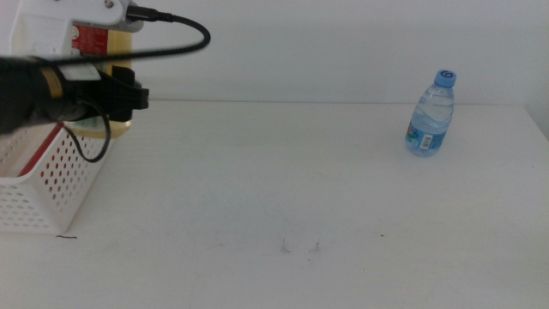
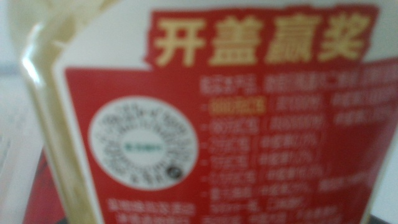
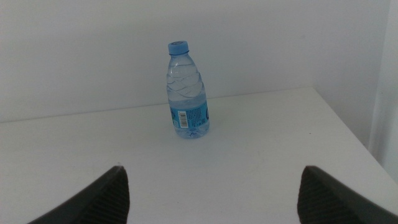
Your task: Use arms to grab the bottles and put them into the dustbin to the left of the table.
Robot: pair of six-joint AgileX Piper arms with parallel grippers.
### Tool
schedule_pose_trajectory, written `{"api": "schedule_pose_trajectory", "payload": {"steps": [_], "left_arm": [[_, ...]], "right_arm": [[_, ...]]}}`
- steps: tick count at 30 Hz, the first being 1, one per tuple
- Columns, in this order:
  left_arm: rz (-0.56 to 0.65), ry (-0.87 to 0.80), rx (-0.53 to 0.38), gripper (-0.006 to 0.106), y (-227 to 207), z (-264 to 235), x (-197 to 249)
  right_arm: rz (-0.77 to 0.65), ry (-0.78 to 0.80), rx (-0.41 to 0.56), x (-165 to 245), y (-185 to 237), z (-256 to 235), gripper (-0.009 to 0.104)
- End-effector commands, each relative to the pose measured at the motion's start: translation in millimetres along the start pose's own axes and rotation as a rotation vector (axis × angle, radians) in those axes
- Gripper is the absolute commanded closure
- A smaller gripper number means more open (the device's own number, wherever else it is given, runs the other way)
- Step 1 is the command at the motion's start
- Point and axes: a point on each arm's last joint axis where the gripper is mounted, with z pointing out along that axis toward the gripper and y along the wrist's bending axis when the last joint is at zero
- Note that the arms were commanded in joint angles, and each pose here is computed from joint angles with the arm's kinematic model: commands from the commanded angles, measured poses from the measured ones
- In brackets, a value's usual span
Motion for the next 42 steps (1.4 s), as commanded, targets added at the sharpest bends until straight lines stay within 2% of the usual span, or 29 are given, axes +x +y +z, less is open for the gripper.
{"api": "schedule_pose_trajectory", "payload": {"steps": [1,5,10,16,25,36,39,42], "left_arm": [[0.033,0.041,0.045,0.102,-4,-16,-18],[0.119,0.145,0.069,0.102,9,-30,-47],[0.098,0.277,0.018,0.102,55,-27,-74],[0.062,0.409,-0.017,0.102,127,10,-88],[-0.001,0.601,-0.025,0.102,187,81,-49],[-0.014,0.722,0.007,0.102,210,122,-10],[-0.019,0.741,0.024,0.097,210,131,-3],[-0.023,0.759,0.034,0.086,210,138,3]], "right_arm": [[-0.008,-0.007,0.007,0,-1,0,0.003],[-0.008,-0.007,0.007,0,-1,0,0.003],[-0.008,-0.007,0.007,0,-1,0,0.003],[-0.008,-0.007,0.007,0,-1,0,0.003],[-0.008,-0.007,0.007,0,-1,0,0.003],[-0.008,-0.007,0.007,0,-1,0,0.003],[-0.008,-0.007,0.007,0,-1,0,0.003],[-0.008,-0.007,0.007,0,-1,0,0.003]]}}
